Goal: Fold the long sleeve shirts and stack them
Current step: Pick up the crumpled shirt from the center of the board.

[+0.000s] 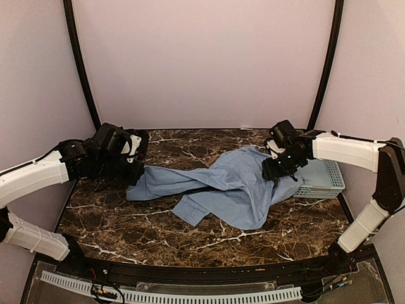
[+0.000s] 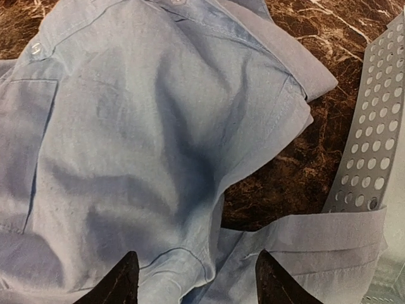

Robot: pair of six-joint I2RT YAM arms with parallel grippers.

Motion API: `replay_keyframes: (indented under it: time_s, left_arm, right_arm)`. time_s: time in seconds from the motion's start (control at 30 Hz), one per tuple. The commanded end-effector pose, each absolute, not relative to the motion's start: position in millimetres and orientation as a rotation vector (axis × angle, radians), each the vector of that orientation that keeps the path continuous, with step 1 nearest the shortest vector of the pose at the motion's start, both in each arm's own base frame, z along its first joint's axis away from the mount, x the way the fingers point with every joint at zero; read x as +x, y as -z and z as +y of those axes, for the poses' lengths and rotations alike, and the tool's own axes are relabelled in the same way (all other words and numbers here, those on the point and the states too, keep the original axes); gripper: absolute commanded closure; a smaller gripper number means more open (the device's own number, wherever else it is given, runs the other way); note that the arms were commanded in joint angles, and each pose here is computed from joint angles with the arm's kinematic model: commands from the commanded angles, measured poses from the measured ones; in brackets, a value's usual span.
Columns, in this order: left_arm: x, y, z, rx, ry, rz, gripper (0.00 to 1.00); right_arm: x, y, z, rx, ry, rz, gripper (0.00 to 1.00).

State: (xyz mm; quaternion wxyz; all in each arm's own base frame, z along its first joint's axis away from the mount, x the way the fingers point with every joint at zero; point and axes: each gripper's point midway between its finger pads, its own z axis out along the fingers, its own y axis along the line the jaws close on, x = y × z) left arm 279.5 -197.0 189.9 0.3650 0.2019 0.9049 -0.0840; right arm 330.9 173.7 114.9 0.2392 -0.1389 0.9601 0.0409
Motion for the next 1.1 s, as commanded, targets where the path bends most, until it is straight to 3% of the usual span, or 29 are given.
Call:
replay_keyframes:
  time_s: [0.0,0.17,0.33,0.43,0.53,0.67,0.8,1.07]
  left_arm:
    - [284.3,-203.6,-199.1,0.514,0.231,2.295,1.0]
    - [285.5,-205.6,-198.0,0.511,0.222,2.286,1.0]
    - [287.4,-206.6,-196.0,0.499,0.209,2.282,1.0]
    - [288.8,-206.7,-195.5,0.492,0.209,2.277,1.0]
    - [293.9,-206.0,-188.0,0.464,0.191,2.281,1.0]
    - [305.6,-215.3,-171.2,0.392,0.176,2.279,1.0]
    - [320.3,-231.5,-152.7,0.345,0.163,2.266,1.0]
    - [352.6,-304.8,-158.8,0.347,0.288,2.137,1.0]
  right_arm:
    - [352.8,-104.9,171.2,-0.345,-0.101,2.615,0.42]
    - [360.2,-83.6,168.8,-0.352,-0.097,2.656,0.46]
    - [360.9,-67.3,166.8,-0.367,-0.105,2.684,0.58]
    - [362.0,-61.3,168.3,-0.373,-0.149,2.697,0.73]
    - [364.2,-70.2,167.9,-0.357,-0.202,2.681,0.98]
    - [370.3,-123.2,159.5,-0.306,-0.257,2.574,1.0]
    - [375.7,-212.5,146.2,-0.25,-0.396,2.381,1.0]
    - [361.6,-361.6,155.7,-0.328,-0.724,1.967,1.0]
